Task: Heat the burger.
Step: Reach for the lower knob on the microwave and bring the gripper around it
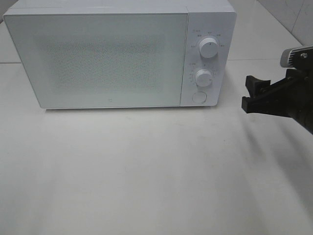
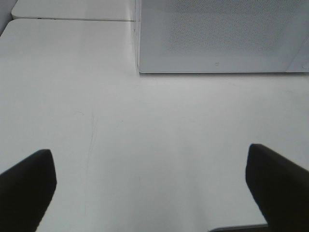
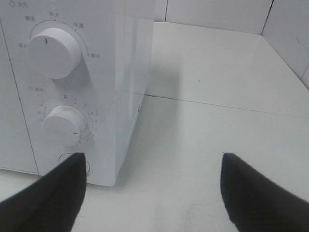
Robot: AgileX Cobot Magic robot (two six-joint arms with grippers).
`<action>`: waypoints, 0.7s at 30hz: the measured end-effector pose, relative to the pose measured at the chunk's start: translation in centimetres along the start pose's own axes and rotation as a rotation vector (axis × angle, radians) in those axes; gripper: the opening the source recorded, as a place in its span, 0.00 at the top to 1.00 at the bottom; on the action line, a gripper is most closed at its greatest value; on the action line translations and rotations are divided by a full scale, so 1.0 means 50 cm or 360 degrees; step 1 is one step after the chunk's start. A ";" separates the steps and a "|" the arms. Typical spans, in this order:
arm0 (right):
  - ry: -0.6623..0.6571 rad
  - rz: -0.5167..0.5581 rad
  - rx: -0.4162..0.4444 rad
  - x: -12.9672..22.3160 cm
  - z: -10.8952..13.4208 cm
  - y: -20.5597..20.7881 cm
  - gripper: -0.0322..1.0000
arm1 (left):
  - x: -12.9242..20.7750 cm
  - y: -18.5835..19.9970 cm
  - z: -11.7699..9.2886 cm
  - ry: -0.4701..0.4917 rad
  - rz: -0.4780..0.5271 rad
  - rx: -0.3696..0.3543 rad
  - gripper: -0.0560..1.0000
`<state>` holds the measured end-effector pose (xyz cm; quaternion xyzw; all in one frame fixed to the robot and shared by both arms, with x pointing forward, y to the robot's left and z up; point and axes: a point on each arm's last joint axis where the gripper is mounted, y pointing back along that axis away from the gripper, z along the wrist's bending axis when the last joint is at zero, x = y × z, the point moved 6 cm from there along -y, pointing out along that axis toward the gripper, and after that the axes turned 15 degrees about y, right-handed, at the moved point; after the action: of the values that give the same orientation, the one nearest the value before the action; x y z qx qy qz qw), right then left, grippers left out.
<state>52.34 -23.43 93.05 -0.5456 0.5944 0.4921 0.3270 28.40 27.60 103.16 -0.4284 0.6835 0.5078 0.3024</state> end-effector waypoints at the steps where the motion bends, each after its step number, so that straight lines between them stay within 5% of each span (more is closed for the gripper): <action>1: 0.0000 0.0006 -0.0007 0.004 0.008 -0.002 0.24 | 0.000 0.000 0.000 0.0000 0.0000 0.0000 0.01; 21: -0.0025 0.0081 -0.0024 0.044 0.139 0.011 0.24 | 0.000 0.000 0.000 0.0000 0.0000 0.0000 0.01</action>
<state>50.38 -17.64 89.03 -0.5288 0.6019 0.5088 0.3149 28.40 27.60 103.16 -0.4284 0.6835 0.5078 0.3024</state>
